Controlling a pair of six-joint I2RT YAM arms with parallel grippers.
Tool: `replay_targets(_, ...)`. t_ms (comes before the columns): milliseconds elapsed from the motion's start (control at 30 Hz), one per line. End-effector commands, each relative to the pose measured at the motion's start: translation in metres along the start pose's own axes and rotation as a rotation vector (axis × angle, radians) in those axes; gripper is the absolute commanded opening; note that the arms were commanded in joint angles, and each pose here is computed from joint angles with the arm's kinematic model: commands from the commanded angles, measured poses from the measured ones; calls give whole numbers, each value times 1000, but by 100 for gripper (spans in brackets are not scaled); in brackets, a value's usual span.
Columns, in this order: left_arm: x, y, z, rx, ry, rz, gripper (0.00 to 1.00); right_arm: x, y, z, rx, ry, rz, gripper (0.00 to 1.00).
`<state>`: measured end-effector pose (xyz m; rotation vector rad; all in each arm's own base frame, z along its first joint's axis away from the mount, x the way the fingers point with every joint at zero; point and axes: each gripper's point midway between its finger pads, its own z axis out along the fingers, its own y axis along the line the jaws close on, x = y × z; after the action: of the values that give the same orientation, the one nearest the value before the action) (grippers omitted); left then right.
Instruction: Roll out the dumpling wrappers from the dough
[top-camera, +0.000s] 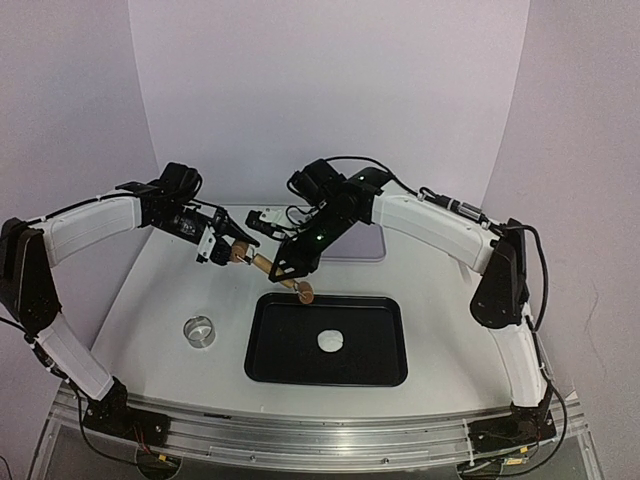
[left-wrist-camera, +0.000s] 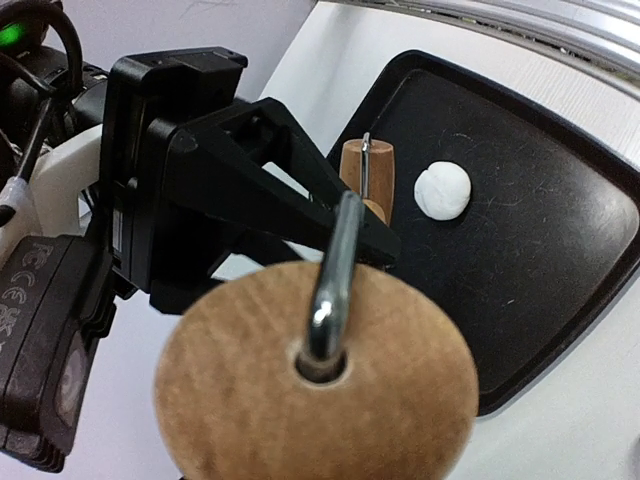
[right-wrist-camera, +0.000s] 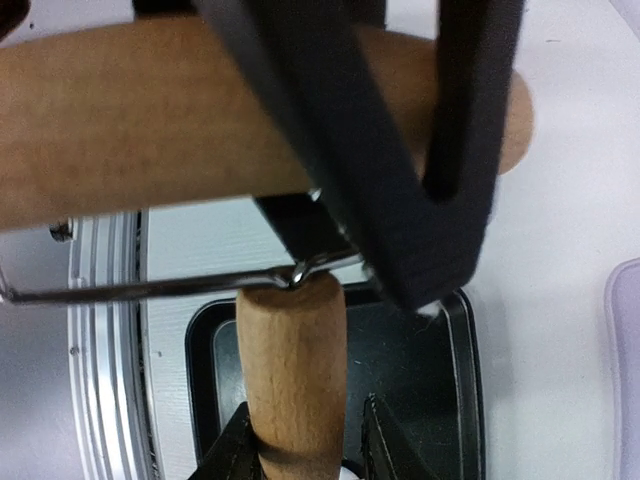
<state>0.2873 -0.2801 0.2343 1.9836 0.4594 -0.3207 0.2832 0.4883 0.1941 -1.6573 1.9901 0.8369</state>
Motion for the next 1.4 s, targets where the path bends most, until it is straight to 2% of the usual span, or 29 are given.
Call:
replay_targets(0,-14,-1,0,-4,-34,-168,0,-22,-35,4,98,-117,1,44)
replay_targets(167,-6,0,1,-1,-2,-190,0,-16,-36,9,98,-119,28,55)
replay_targets(267,1,0,3,-3,19,-228,0,-19,-36,0,124,-132,37,79)
replay_targets(300,2,0,3,-3,24,-240,0,-21,-35,-4,132,-139,36,81)
replay_targets(467,9,7,2,-25,30,-343,0,-42,-31,-44,195,-239,4,84)
replay_targets(700,11,24,-5,-77,-7,-505,0,-36,-18,-87,229,-316,34,84)
replay_targets(867,-1,47,-18,-117,-126,-667,0,-40,-1,-139,286,-436,40,84)
replay_targets(1033,-23,72,-32,-152,-250,-805,0,-24,14,-189,319,-588,56,86)
replay_targets(1167,-34,84,-39,-165,-316,-900,0,-12,23,-199,332,-614,47,87)
replay_targets(1367,-49,106,-51,-208,-370,-913,0,-21,24,-193,300,-677,11,88)
